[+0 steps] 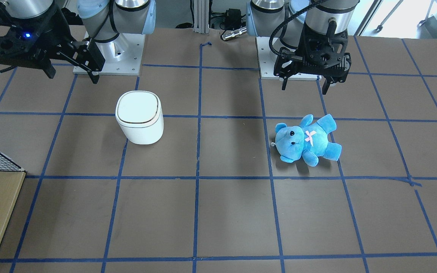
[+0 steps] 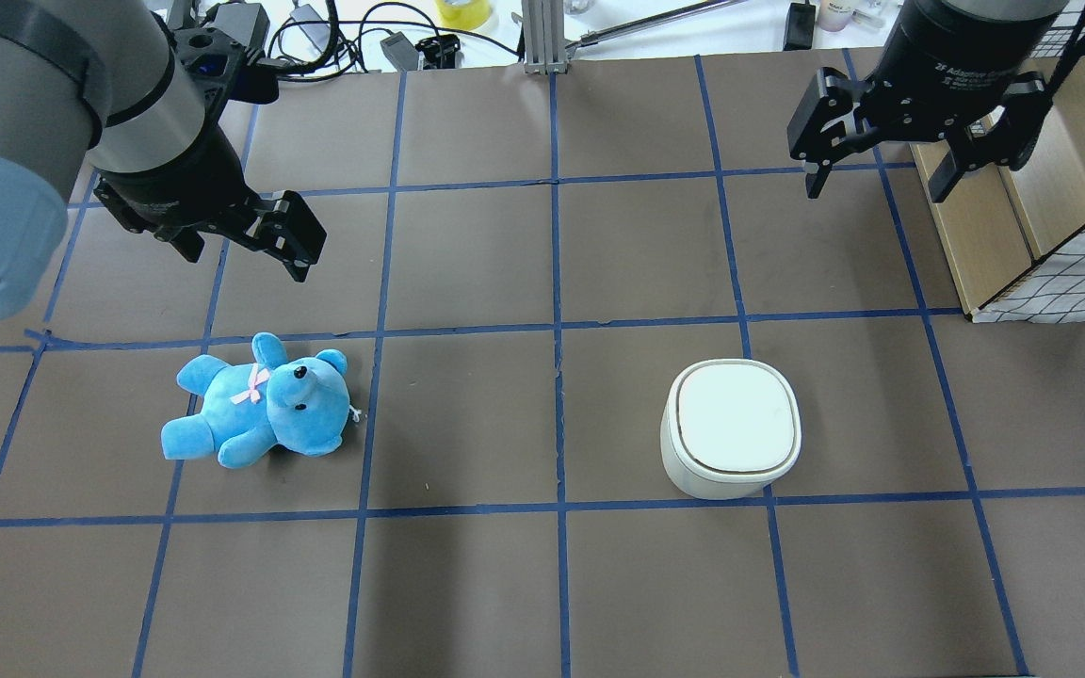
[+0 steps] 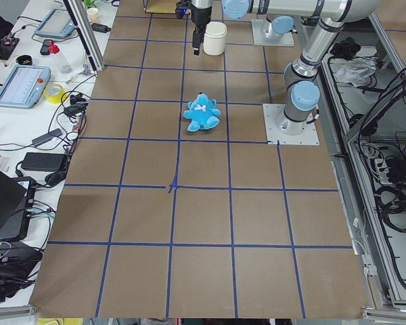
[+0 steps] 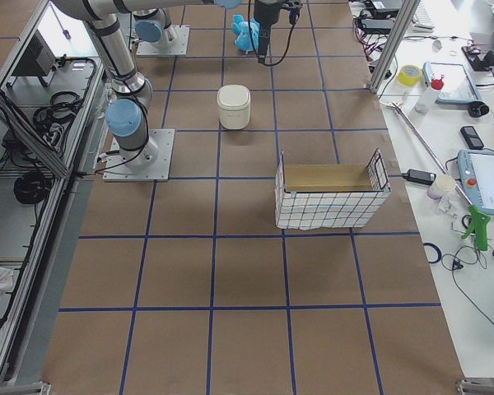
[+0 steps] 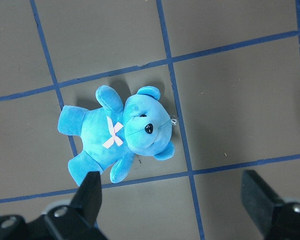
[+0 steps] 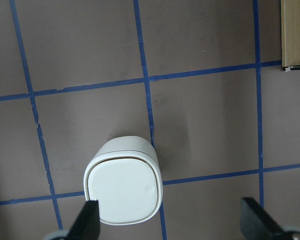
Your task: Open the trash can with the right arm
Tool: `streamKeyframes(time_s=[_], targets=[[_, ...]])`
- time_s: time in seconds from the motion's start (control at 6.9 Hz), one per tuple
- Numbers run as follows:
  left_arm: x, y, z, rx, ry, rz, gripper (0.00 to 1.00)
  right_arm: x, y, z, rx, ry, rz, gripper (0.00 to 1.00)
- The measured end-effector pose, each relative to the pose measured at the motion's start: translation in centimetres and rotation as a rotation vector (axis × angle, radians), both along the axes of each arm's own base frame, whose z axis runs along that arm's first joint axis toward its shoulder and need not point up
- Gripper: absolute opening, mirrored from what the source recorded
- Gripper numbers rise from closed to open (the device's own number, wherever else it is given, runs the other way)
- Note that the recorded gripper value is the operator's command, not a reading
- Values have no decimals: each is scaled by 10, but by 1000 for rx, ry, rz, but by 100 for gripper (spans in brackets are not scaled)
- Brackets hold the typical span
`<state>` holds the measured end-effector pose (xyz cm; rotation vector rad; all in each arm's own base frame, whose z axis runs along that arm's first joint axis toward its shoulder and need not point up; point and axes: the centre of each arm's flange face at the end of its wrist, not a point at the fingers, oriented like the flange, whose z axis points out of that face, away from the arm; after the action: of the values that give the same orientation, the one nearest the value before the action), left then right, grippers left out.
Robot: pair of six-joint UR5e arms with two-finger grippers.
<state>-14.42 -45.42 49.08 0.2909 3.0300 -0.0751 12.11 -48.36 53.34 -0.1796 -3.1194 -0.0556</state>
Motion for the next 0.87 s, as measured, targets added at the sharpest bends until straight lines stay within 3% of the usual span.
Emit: streamKeyframes(time_s=[0.87], targets=[[0, 0, 0, 0, 0, 0, 100, -2, 0, -5, 13, 3, -3, 100]])
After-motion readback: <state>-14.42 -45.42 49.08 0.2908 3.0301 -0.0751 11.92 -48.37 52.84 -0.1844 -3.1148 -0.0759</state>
